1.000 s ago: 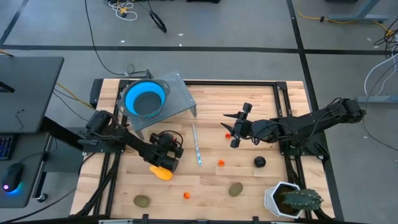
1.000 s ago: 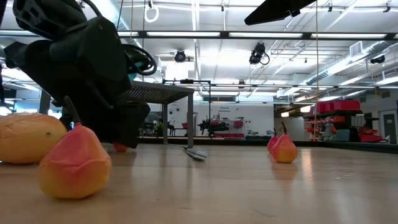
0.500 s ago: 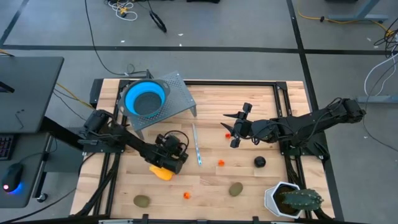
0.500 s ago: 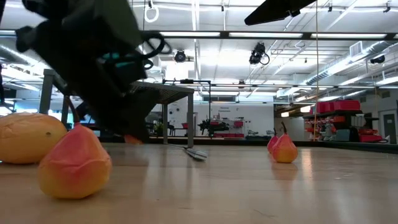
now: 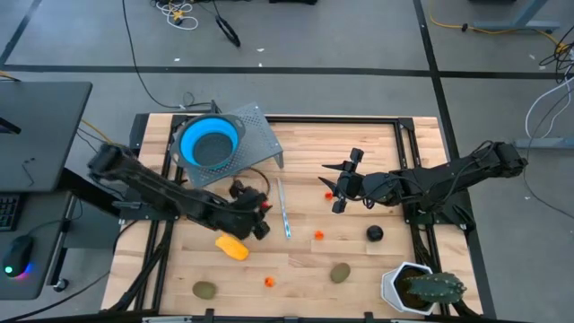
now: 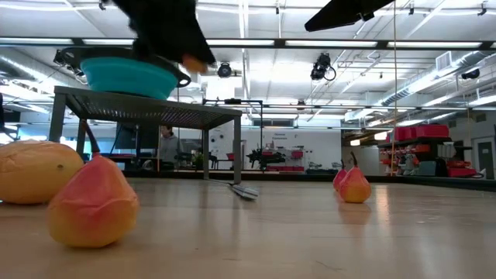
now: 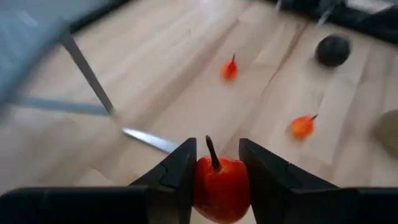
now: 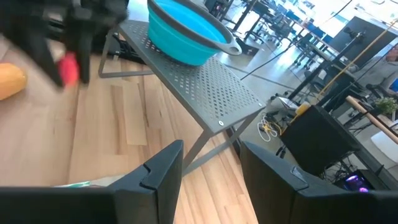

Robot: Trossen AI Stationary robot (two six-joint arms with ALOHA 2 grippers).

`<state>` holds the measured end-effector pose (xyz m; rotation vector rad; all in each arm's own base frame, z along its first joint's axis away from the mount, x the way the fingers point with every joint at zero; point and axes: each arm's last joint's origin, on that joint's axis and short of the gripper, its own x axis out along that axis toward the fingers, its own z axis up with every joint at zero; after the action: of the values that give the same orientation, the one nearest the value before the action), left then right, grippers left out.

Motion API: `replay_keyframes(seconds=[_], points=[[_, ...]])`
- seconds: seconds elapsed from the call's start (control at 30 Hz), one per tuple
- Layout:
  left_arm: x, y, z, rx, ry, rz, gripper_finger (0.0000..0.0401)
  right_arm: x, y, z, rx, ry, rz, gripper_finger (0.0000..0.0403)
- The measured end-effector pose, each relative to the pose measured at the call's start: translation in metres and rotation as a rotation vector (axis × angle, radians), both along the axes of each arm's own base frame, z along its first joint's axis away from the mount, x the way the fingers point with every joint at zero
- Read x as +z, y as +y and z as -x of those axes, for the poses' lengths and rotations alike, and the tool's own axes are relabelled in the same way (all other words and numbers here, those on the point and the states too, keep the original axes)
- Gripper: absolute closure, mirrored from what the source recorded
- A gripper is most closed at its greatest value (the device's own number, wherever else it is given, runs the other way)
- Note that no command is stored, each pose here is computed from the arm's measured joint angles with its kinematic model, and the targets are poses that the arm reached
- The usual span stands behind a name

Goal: Pick & Place Fruit
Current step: Put the orange peach into the blue strainer bowl on the shelf

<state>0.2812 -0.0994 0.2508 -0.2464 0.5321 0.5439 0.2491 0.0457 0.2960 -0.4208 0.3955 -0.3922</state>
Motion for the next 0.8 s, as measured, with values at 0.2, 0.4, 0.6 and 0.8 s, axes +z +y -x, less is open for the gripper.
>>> replay_keyframes(seconds=[0.2, 0.4, 0.6, 0.8], points=[[0.063, 0.022, 0.042, 0.033, -0.108, -0.124, 0.0284, 0.000, 0.000, 0.000, 0.000, 0.000, 0.000, 0.0233], [0.095, 0.049, 0.089, 0.194, -0.150, -0.275, 0.0274, 0.000, 0.000, 0.000, 0.000, 0.000, 0.000, 0.0233], [0.089, 0.082, 0.121, 0.383, -0.045, -0.275, 0.0280, 0.000, 0.000, 0.000, 0.000, -0.001, 0.000, 0.0233], [0.076, 0.095, 0.120, 0.403, 0.037, -0.205, 0.0244, 0.000, 0.000, 0.000, 0.000, -0.001, 0.000, 0.0233]])
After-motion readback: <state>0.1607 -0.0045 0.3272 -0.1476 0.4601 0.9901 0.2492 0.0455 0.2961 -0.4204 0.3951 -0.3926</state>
